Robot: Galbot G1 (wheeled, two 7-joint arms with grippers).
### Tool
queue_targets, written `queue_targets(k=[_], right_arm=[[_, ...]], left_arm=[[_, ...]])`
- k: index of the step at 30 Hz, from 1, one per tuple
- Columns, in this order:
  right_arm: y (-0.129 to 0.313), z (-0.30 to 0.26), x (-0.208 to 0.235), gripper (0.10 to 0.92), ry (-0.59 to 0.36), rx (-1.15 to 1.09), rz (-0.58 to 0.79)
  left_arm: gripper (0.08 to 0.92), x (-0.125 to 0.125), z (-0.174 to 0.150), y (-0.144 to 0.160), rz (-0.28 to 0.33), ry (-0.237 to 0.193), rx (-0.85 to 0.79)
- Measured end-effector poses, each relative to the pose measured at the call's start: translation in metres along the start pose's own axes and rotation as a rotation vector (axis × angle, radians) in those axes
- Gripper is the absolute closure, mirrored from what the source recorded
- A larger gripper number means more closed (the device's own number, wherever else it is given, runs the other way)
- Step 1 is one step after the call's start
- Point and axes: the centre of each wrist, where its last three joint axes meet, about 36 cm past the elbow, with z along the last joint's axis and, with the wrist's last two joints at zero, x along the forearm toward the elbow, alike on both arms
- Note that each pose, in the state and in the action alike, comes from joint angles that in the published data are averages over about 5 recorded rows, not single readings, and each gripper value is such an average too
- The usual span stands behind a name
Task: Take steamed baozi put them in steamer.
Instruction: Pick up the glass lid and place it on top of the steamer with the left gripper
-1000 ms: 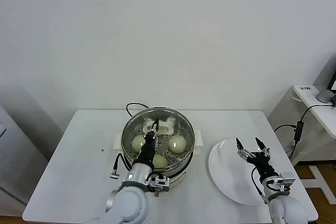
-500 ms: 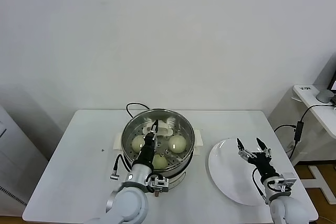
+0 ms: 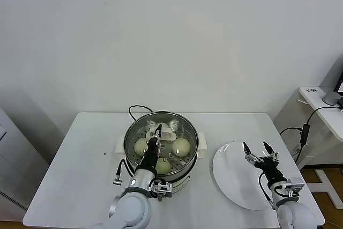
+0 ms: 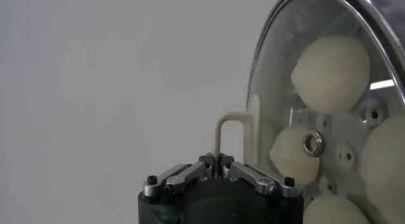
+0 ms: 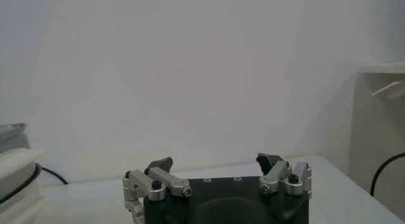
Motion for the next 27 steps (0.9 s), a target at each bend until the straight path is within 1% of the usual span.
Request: queue_targets(k=[3, 7, 10, 12, 16, 20, 23, 25, 27], right_arm=[[0.0, 0.0, 0.001, 0.2, 0.0, 0.0, 0.0], [-0.001, 0.001, 0.002, 0.2, 0.0, 0.0, 0.0], [-0.003, 0.001, 0.002, 0.2, 0.0, -0.001, 0.0], [-0.004, 0.002, 0.003, 0.2, -0.001, -0.002, 0.0], [-0.004, 0.003, 0.003, 0.2, -0.003, -0.004, -0.001], [-0.005, 0.004, 0.003, 0.2, -0.007, -0.007, -0.006], [-0.006, 0.003, 0.002, 0.2, -0.008, -0.008, -0.01], [-0.005, 0.002, 0.002, 0.2, -0.007, -0.009, -0.011], [-0.005, 0.001, 0.002, 0.2, -0.006, -0.008, -0.011]], left_arm=[[0.803, 0.002, 0.001, -0.001, -0.001, 0.003, 0.006], [0.691, 0.006, 0.004, 0.001, 0.006, 0.004, 0.023], [0.604, 0.013, 0.007, 0.005, 0.018, -0.009, 0.052], [0.544, 0.018, 0.011, 0.011, 0.032, -0.028, 0.084], [0.431, 0.03, 0.021, 0.026, 0.072, -0.09, 0.175], [0.31, 0.033, 0.038, 0.047, 0.102, -0.176, 0.298], [0.23, 0.031, 0.051, 0.065, 0.119, -0.243, 0.433], [0.199, 0.028, 0.061, 0.076, 0.124, -0.281, 0.542], [0.182, 0.026, 0.071, 0.086, 0.124, -0.306, 0.659]])
